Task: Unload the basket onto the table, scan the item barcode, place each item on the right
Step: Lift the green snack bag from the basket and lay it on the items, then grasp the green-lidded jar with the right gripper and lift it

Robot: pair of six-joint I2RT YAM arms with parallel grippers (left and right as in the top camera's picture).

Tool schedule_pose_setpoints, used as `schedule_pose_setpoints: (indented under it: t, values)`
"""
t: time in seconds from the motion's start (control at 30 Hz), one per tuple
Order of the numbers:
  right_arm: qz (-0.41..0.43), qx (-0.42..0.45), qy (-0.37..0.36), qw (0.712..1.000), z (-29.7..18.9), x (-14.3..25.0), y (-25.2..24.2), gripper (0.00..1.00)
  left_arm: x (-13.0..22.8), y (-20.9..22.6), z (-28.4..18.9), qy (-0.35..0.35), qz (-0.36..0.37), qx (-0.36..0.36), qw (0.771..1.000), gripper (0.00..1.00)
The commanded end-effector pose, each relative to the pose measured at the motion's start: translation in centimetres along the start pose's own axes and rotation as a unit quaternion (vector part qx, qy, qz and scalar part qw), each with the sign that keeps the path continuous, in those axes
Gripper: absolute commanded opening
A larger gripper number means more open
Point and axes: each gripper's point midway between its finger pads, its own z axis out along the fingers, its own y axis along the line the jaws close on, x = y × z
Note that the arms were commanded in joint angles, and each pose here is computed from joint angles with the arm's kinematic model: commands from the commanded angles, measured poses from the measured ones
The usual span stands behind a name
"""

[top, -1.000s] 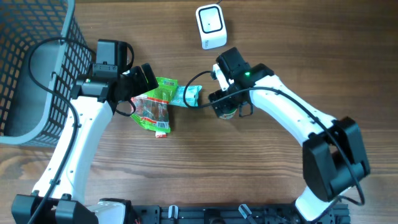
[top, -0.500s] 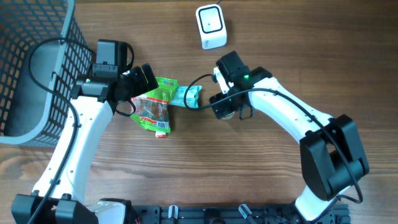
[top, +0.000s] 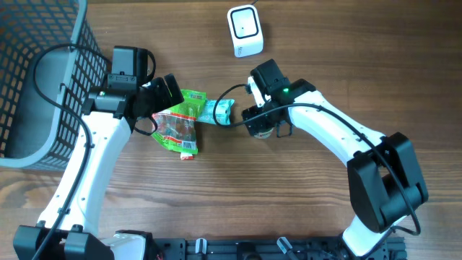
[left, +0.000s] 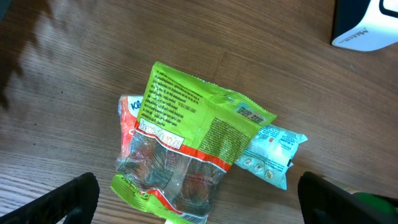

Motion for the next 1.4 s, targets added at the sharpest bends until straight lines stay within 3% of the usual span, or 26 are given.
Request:
schedule_pose_setpoints:
  t: [0.0,0.1,0.23,0.33,0.4,0.47,0.6,0.73,1.03,1.17,1.37]
  values:
    - [0.013,0.000,-0.002,1.000,0.5,-0.4,0.0,0.80,0.1,0.5,0.2,0.003,-0.002,-0.009,1.000,1.00]
    - [0.017,-0.001,-0.005,1.000,0.5,-0.5,0.0,0.66,0.1,0.5,0.2,0.003,-0.002,-0.009,1.000,1.00]
    - [0.043,-0.010,-0.006,0.999,-0.9,-1.0,-0.8,0.61,0.1,0.5,0.2,0.003,-0.002,-0.009,1.000,1.00]
    - [0.082,-0.073,-0.028,0.994,-4.0,-1.9,-1.8,0.57,0.1,0.5,0.2,0.003,-0.002,-0.009,1.000,1.00]
    - [0.120,-0.162,-0.061,0.978,-7.4,-2.7,-2.4,0.52,0.1,0.5,0.2,0.003,-0.002,-0.009,1.000,1.00]
    - [0.142,-0.290,-0.098,0.941,-11.6,-3.4,-2.5,0.50,0.1,0.5,0.2,0.003,-0.002,-0.009,1.000,1.00]
    - [0.139,-0.531,-0.173,0.818,-20.3,-4.4,-2.4,0.46,0.1,0.5,0.2,0.003,-0.002,-0.009,1.000,1.00]
    - [0.124,-0.592,-0.180,0.776,-22.8,-4.4,-1.7,0.46,0.1,0.5,0.2,0.003,-0.002,-0.009,1.000,1.00]
    - [0.109,-0.584,-0.192,0.781,-22.7,-4.8,-1.8,0.45,0.1,0.5,0.2,0.003,-0.002,-0.009,1.000,1.00]
    - [0.112,-0.558,-0.192,0.799,-21.6,-5.0,-2.0,0.38,0.1,0.5,0.2,0.003,-0.002,-0.009,1.000,1.00]
    - [0.109,-0.493,-0.197,0.841,-19.3,-5.6,-2.5,0.37,0.1,0.5,0.2,0.003,-0.002,-0.009,1.000,1.00]
